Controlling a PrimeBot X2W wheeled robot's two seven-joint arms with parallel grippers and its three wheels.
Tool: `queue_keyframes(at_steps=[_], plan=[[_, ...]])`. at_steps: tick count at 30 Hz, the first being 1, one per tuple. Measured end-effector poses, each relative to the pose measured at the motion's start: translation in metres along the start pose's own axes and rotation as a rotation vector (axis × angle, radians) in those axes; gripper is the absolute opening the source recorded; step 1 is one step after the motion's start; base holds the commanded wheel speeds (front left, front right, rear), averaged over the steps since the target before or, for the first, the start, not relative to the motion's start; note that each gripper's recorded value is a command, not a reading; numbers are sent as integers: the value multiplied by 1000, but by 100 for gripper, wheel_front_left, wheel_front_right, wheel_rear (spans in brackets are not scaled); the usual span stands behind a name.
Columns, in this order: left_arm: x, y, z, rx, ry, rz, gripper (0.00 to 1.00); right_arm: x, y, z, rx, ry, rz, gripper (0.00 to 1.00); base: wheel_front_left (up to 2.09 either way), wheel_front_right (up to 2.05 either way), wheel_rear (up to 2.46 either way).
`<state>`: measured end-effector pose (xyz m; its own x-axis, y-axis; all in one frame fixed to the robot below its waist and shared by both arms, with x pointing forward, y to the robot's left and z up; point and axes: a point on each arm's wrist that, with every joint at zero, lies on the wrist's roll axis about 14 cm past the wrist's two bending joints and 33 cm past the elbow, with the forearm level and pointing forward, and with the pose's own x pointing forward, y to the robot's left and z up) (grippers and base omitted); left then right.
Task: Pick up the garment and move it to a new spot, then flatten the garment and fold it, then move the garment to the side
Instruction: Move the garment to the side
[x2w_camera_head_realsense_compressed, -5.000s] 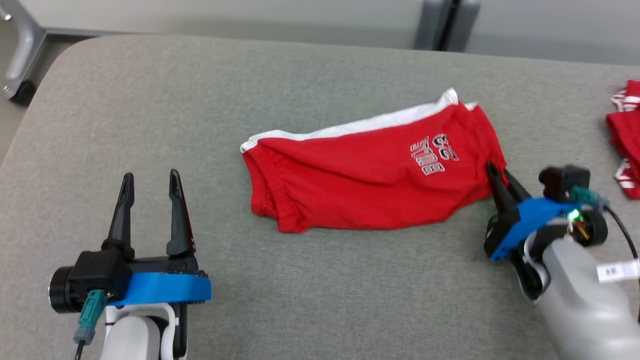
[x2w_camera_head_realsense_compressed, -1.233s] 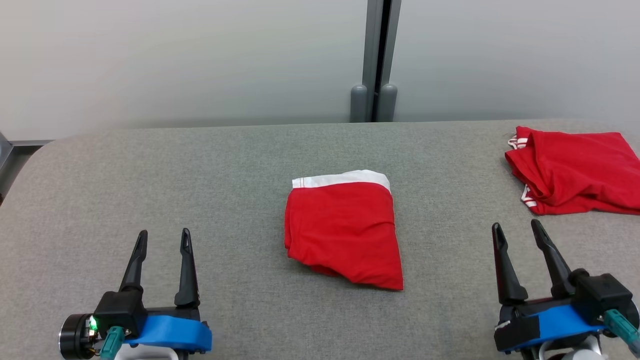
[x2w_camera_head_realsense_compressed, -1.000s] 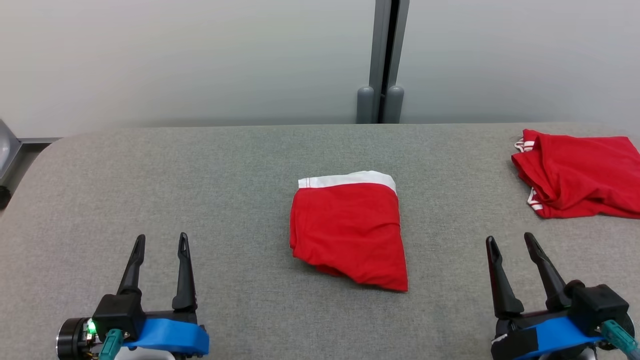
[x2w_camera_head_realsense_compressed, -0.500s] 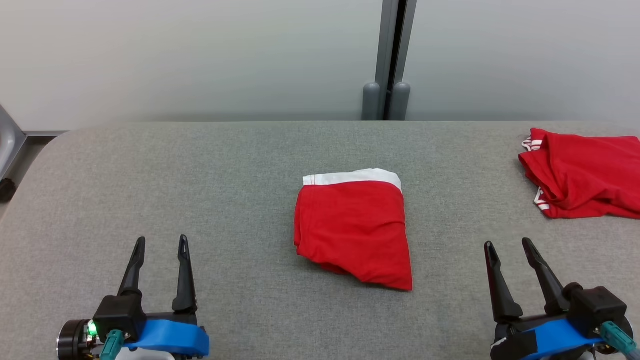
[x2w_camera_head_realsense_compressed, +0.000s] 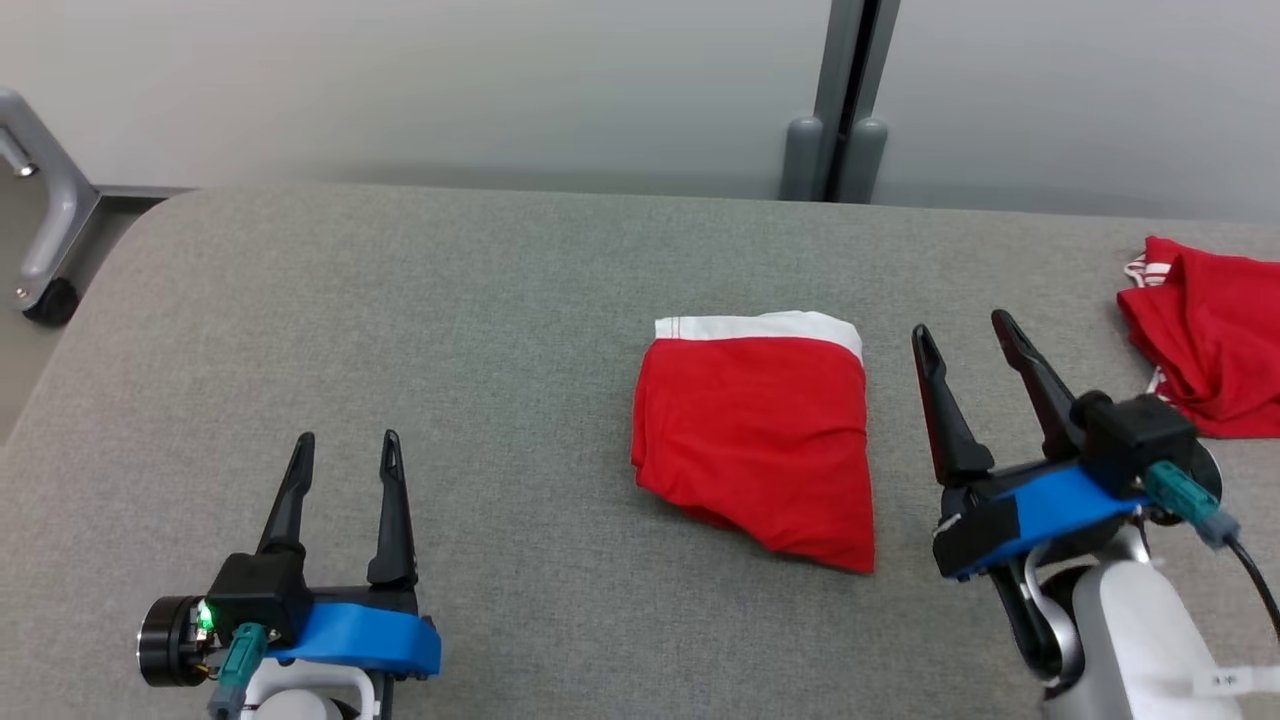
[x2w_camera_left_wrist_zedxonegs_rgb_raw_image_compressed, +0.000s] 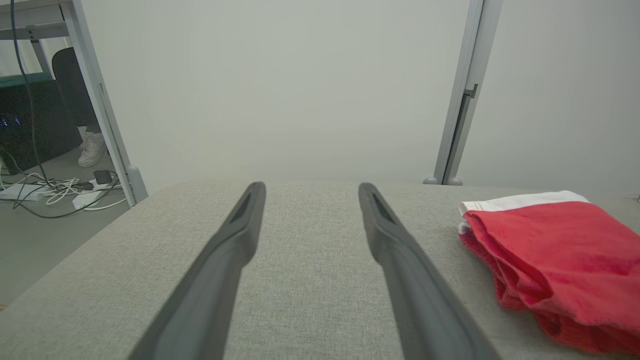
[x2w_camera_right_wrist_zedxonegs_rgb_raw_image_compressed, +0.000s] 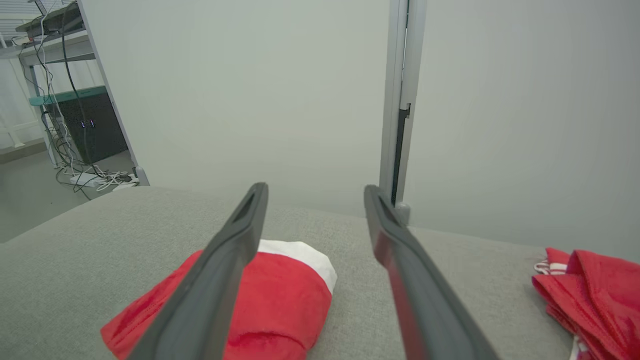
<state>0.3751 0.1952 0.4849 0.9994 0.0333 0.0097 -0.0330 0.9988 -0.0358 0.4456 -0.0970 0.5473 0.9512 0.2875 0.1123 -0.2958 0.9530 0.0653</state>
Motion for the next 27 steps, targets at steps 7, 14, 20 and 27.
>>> queue_keyframes(at_steps=[7, 14, 20, 27], plan=[[4, 8, -7, -6, 23, 26, 100, 33, 7, -46, 15, 138, 31, 100, 0, 0, 0], [4, 22, -13, 2, 45, 69, 100, 26, 12, -123, 44, 347, 34, 100, 0, 0, 0], [4, 26, -18, 4, 59, 85, 100, 12, 14, -165, 73, 468, 28, 100, 0, 0, 0], [7, 22, -18, -2, 59, 76, 100, 10, 24, -174, 122, 491, 45, 0, 0, 0, 0]])
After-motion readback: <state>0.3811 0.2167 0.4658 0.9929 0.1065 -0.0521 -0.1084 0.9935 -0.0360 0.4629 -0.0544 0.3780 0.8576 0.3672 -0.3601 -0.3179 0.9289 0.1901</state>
